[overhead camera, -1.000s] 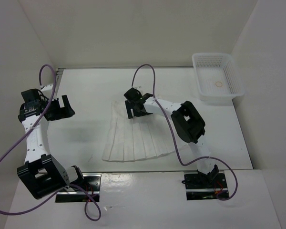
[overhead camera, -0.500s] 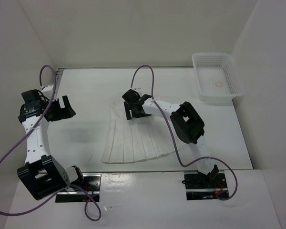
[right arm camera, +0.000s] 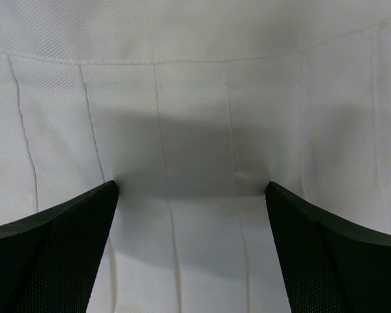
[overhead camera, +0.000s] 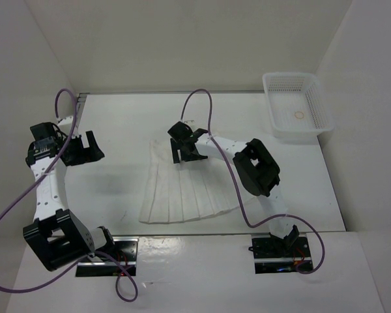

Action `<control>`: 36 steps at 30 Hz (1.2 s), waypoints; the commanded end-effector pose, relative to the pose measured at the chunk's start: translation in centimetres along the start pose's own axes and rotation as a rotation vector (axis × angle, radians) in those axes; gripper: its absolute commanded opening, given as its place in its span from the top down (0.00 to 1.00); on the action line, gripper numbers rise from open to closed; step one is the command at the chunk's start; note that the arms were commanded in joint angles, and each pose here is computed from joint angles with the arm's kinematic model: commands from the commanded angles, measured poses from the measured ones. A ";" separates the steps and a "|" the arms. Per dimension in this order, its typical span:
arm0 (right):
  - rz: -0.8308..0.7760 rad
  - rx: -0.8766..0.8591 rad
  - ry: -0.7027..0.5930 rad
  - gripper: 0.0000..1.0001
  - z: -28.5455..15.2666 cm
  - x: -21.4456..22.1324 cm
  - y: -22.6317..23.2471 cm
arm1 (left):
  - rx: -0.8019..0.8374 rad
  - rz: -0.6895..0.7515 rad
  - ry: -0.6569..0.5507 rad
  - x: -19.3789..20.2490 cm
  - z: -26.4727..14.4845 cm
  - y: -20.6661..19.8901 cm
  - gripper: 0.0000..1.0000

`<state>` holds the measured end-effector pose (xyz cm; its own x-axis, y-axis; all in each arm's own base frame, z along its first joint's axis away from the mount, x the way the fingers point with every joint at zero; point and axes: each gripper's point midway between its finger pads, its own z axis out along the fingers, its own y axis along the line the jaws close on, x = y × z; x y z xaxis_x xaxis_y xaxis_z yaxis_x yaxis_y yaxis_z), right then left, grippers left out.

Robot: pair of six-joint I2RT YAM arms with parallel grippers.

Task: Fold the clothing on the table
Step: Flatten the skirt out

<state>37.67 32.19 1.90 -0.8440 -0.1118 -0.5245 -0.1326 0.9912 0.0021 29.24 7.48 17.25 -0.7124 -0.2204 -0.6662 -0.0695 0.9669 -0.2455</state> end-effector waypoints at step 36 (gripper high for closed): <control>-0.074 -0.181 -0.295 0.02 -11.4 -20.5 -9.5 | 0.435 0.263 0.158 -7.4 10.6 -13.7 0.01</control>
<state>50.42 28.01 24.98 -0.5789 -0.0409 -0.8144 -0.2052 0.9739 0.0970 41.77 -2.03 18.32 -0.7591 0.0342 -0.6501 0.3081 0.8986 -0.3124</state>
